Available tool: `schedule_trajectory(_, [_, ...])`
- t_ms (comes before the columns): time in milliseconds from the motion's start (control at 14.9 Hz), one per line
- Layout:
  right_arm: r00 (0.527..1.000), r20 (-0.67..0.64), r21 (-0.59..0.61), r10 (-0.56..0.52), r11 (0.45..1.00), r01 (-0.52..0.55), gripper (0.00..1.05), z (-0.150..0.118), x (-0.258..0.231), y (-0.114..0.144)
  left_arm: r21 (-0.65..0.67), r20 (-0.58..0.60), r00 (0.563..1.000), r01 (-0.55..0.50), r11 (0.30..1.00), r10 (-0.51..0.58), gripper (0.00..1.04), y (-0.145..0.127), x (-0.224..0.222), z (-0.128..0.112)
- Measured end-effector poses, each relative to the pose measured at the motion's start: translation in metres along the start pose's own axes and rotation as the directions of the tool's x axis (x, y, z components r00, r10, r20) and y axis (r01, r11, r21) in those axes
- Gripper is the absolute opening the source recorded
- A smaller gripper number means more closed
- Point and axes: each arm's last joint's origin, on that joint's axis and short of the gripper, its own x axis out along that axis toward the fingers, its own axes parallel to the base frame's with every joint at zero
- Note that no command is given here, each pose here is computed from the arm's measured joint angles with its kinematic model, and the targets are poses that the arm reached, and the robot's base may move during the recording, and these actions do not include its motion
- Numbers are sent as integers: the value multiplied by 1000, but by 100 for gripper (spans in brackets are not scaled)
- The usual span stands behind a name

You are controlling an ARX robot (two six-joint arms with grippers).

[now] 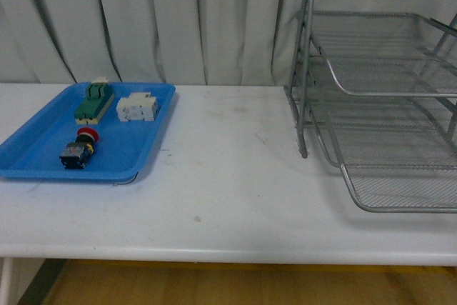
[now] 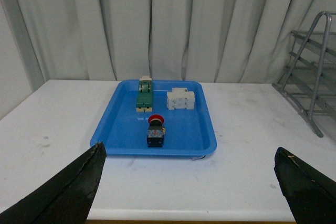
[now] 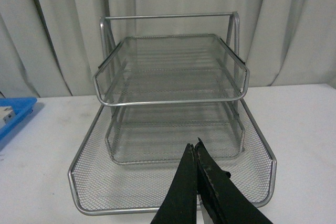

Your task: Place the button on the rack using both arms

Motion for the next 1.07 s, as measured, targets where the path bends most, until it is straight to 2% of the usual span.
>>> schedule_trajectory(470, [1000, -12, -2, 0, 1000, 0, 2, 13, -29, 0, 0, 0, 1000, 0, 1000, 0, 98, 0, 0, 0])
schedule_trajectory(1074, [1000, -16, -2, 0, 1000, 0, 2, 13, -43, 0, 0, 0, 1000, 0, 1000, 0, 98, 0, 0, 0])
